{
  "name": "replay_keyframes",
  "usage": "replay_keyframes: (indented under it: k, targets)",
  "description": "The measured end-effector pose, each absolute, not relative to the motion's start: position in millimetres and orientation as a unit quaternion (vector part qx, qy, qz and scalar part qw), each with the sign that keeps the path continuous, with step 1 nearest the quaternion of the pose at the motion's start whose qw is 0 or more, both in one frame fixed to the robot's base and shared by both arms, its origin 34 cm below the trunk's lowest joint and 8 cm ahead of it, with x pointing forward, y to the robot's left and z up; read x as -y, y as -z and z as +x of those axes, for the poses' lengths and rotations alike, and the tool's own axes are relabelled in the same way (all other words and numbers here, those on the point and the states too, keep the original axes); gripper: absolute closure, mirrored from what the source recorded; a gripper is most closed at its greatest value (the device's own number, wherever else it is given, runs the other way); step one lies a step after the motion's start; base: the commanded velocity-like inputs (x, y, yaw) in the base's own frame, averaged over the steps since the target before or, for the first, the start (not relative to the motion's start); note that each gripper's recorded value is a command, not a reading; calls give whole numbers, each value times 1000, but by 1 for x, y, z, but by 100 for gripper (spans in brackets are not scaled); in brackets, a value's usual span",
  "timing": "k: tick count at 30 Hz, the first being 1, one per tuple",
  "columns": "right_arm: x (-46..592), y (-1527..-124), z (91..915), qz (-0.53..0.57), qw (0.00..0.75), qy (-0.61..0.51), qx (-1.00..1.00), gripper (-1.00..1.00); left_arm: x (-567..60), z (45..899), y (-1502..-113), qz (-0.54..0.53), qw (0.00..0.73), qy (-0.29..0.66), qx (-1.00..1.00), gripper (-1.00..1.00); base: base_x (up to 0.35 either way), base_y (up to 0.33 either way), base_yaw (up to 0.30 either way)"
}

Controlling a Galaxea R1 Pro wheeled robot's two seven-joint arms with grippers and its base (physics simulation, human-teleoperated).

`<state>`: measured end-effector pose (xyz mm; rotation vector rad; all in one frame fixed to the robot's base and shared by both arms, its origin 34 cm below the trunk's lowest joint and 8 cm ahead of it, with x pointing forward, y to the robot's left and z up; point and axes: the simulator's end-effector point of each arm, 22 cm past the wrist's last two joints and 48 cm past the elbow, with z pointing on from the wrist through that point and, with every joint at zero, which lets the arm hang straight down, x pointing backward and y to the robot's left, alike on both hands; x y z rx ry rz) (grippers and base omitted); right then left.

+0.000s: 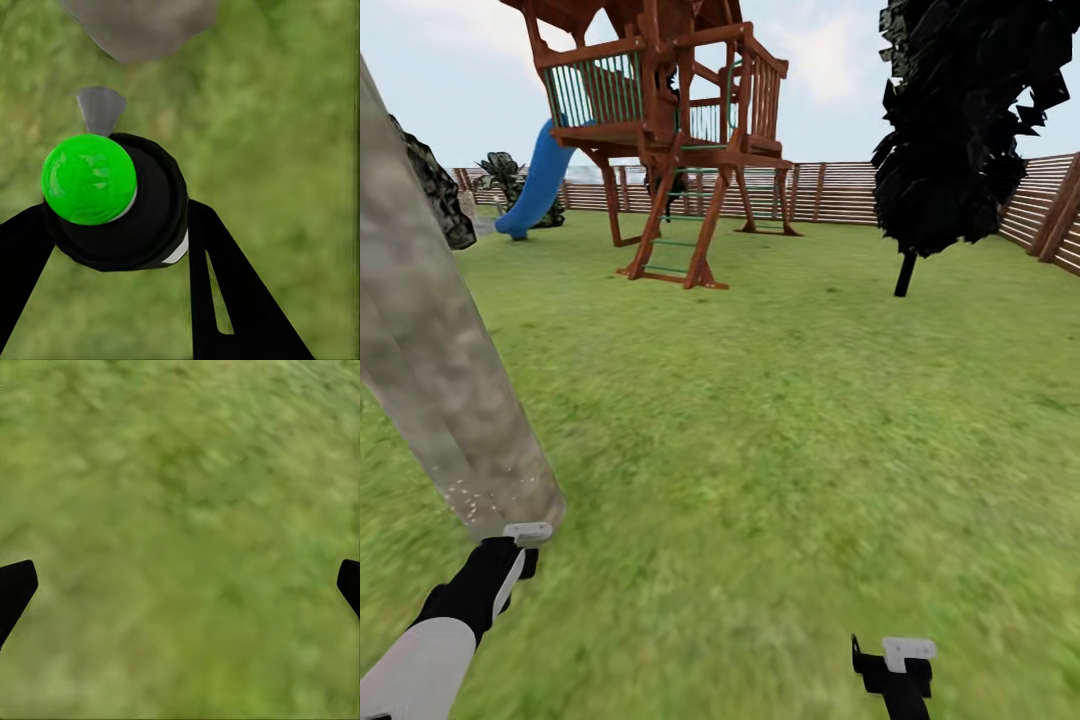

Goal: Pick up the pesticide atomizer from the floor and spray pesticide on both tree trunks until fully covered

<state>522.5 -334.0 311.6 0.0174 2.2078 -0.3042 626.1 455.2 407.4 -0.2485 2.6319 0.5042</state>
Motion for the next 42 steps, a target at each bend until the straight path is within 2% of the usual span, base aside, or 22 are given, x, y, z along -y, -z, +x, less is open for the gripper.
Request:
replay_keyframes:
  k: [10,15,20,23,26,27,32,37,42]
  targets:
    - [334,-312,523,7,441,123,-889,-100,-461,624,-408,-104,225,-180,-952,100,180,-156,273]
    - [334,-312,522,7,441,123,-889,-100,-481,630,-419,-138,254,-183,-940,100,6,-3,277]
    - [334,-312,522,7,441,123,-889,-100,-534,629,-446,-146,266,-217,-928,100,0,0,228]
    - [335,-312,522,7,441,123,-889,-100,-514,640,-445,-144,272,-201,-930,100,0,0,33]
    - [337,-312,522,8,441,126,-889,-100,-430,694,-466,-135,289,-139,-938,100,0,0,1]
    - [338,-312,522,8,441,126,-889,-100,-431,702,-476,-126,288,-146,-938,100,0,0,0]
    - [338,-312,522,7,441,126,-889,-100,-493,696,-496,-129,289,-183,-931,100,0,0,0]
    - [338,-312,522,8,441,126,-889,-100,-452,729,-520,-109,297,-158,-935,100,0,0,0]
    - [338,-312,522,7,441,126,-889,-100,-539,711,-546,-128,297,-204,-924,100,0,0,0]
